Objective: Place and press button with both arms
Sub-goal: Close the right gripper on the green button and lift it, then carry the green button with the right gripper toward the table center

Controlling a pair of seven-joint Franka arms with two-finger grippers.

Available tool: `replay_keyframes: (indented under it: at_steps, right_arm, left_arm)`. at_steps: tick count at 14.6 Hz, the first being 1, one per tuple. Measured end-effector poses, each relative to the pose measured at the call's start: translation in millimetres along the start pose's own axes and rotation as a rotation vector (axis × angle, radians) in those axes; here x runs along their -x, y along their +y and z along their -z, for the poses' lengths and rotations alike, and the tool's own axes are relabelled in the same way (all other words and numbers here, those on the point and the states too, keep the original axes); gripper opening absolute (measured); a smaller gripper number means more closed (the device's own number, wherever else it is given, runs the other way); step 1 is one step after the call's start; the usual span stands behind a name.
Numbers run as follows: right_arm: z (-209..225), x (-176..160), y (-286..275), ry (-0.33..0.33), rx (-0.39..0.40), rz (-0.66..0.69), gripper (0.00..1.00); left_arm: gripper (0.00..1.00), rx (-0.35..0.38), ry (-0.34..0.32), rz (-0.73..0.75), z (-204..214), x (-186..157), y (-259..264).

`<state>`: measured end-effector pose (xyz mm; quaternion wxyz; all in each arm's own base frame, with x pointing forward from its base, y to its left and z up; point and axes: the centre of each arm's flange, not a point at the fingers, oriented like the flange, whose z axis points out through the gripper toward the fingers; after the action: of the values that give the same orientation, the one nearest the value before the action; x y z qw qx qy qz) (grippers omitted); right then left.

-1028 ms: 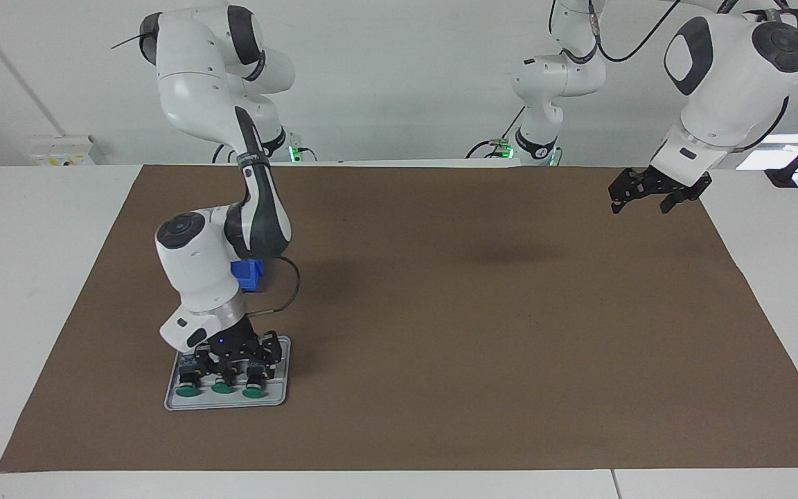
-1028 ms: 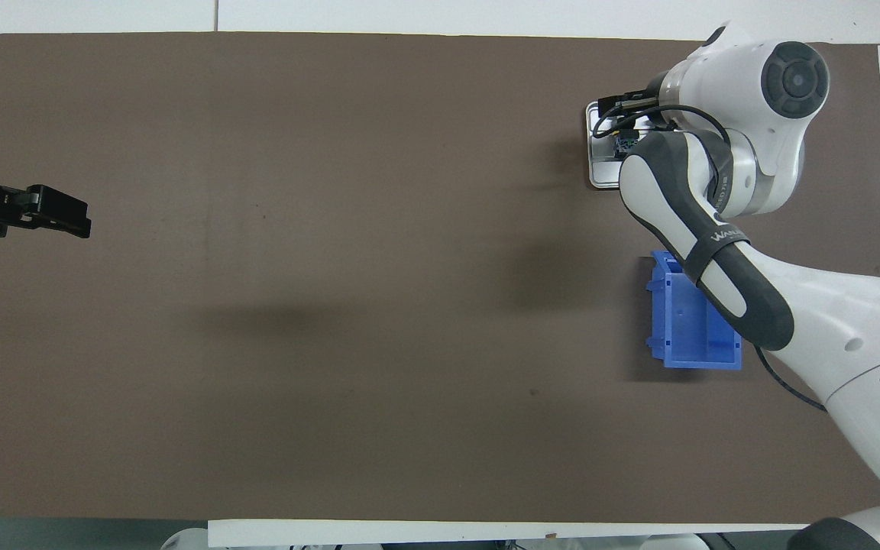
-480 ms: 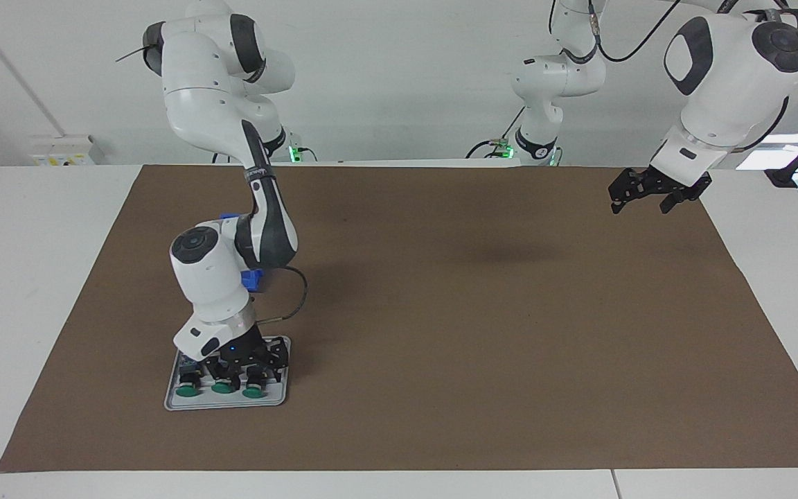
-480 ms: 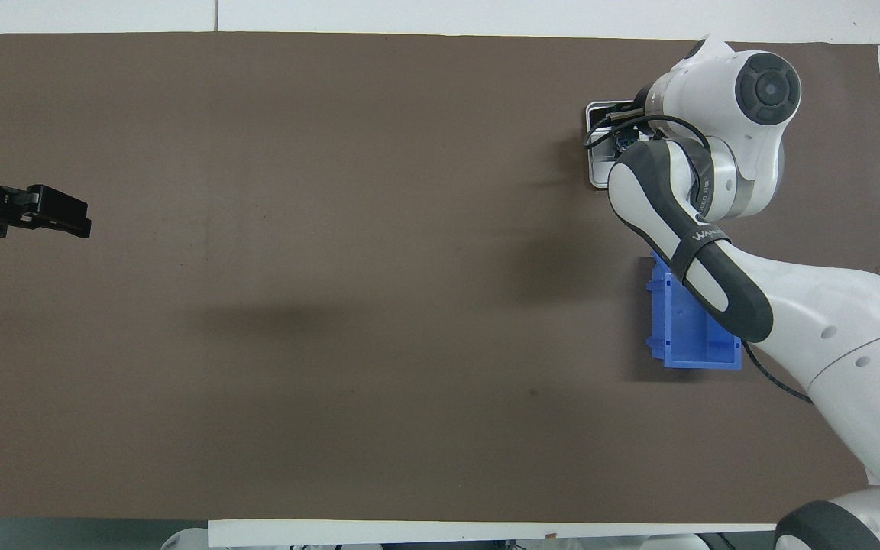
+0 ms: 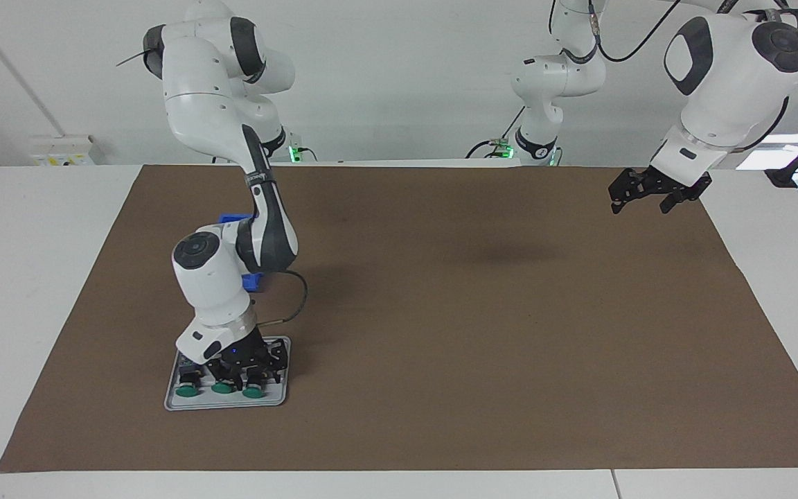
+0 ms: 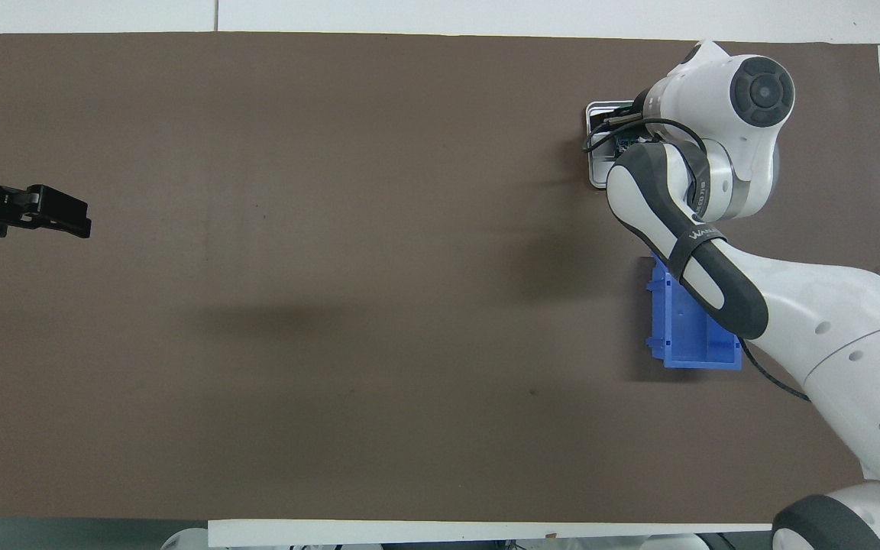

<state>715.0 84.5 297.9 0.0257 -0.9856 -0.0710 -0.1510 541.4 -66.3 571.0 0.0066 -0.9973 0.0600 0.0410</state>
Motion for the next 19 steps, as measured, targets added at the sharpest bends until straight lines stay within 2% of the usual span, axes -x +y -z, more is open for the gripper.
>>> replay_keyframes:
  at_steps: [1,4,9,17,18,19]
  right_arm:
    - [0.0,0.0,0.6,0.000,0.001,-0.001,0.71]
    - [0.0,0.2,4.6,0.000,0.004,-0.005,0.69]
    - [-0.3,0.6,8.5,-0.001,0.006,-0.009,0.56]
    - [-7.3,3.1,8.7,0.006,0.006,-0.009,0.49]
    - [-7.8,3.3,8.7,0.006,0.006,-0.009,0.44]
    - [-7.9,3.3,8.7,0.006,0.006,-0.009,0.44]
  left_arm:
    - [1.00,0.000,0.000,0.000,0.0,0.0,0.0]
    - [1.00,0.000,0.000,0.000,0.0,0.0,0.0]
    - [1.00,0.000,0.000,0.000,0.0,0.0,0.0]
    - [1.00,0.000,0.000,0.000,0.0,0.0,0.0]
    - [1.00,0.000,0.000,0.000,0.0,0.0,0.0]
    - [1.00,0.000,0.000,0.000,0.0,0.0,0.0]
